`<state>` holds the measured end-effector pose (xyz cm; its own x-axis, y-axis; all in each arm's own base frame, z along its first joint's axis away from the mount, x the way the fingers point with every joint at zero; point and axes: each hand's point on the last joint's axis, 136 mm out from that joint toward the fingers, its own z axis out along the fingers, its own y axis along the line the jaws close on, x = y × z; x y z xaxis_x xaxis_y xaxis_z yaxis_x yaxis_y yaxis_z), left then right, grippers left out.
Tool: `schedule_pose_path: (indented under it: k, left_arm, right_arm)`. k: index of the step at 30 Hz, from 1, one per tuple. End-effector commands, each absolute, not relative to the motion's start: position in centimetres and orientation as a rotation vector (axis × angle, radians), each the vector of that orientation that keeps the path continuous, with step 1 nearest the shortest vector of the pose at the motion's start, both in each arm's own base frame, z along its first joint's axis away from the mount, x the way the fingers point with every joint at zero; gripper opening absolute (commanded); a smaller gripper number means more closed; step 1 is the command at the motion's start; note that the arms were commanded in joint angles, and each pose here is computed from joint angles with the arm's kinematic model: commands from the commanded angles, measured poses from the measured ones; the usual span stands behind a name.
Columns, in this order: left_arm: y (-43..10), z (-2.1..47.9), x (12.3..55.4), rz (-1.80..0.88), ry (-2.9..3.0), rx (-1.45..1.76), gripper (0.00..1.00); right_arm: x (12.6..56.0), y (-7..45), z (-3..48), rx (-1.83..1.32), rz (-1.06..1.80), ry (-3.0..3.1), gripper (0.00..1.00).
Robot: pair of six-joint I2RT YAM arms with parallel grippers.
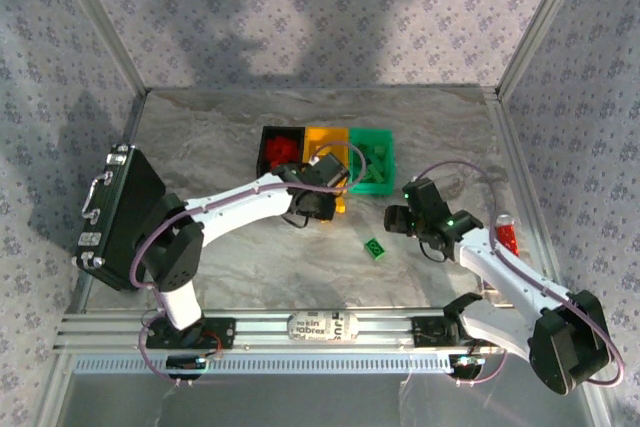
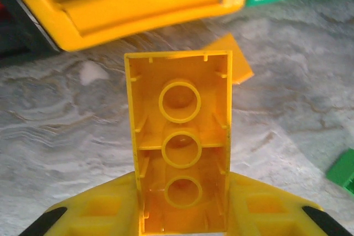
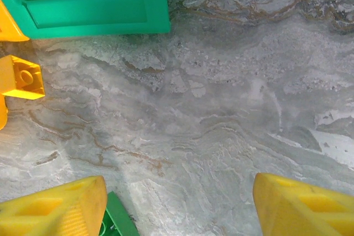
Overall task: Sort the legos into containers by color
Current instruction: Place the lego in the container, then pick up the lego from the bottom-center of the table.
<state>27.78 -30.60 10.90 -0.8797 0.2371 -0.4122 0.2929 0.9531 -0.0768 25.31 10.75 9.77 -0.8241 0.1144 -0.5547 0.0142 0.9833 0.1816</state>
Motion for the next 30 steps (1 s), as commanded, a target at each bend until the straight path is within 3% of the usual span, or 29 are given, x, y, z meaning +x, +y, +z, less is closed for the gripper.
schedule_pose_path:
  k: [1, 13, 14, 15, 16, 17, 18, 21, 30]
  left_arm:
    - [-30.3, 13.8, 29.4, -0.198, 2.642, 0.402, 0.33]
    - [-32.3, 15.5, 35.9, -0.237, 2.601, 0.454, 0.33]
    - [-32.4, 15.3, 37.0, -0.235, 2.602, 0.444, 0.36]
    - [-32.5, 15.1, 37.7, -0.239, 2.612, 0.444, 0.47]
    - [-32.5, 15.2, 38.1, -0.236, 2.616, 0.448, 0.66]
    - [-32.6, 15.5, 38.3, -0.228, 2.613, 0.45, 0.78]
    - [-32.7, 16.2, 38.2, -0.233, 2.598, 0.454, 0.82]
    - [-32.8, 18.0, 37.4, -0.287, 2.543, 0.433, 0.86]
    - [-30.4, 18.9, 32.9, -0.36, 2.494, 0.386, 0.85]
  right_arm:
    - [24.4, 10.2, 9.1, 0.126, 0.22, 2.56, 0.72]
    - [23.7, 10.2, 9.0, 0.123, 0.232, 2.566, 0.72]
    - [23.7, 10.3, 9.0, 0.125, 0.237, 2.565, 0.72]
    - [23.7, 10.4, 9.1, 0.125, 0.244, 2.565, 0.72]
    - [23.6, 10.4, 9.1, 0.122, 0.247, 2.566, 0.72]
    - [23.6, 10.5, 9.2, 0.119, 0.246, 2.566, 0.72]
    - [23.5, 10.5, 9.3, 0.114, 0.243, 2.567, 0.72]
    - [23.3, 10.3, 9.0, 0.107, 0.223, 2.572, 0.72]
    - [22.6, 11.3, 8.0, 0.019, 0.222, 2.609, 0.76]
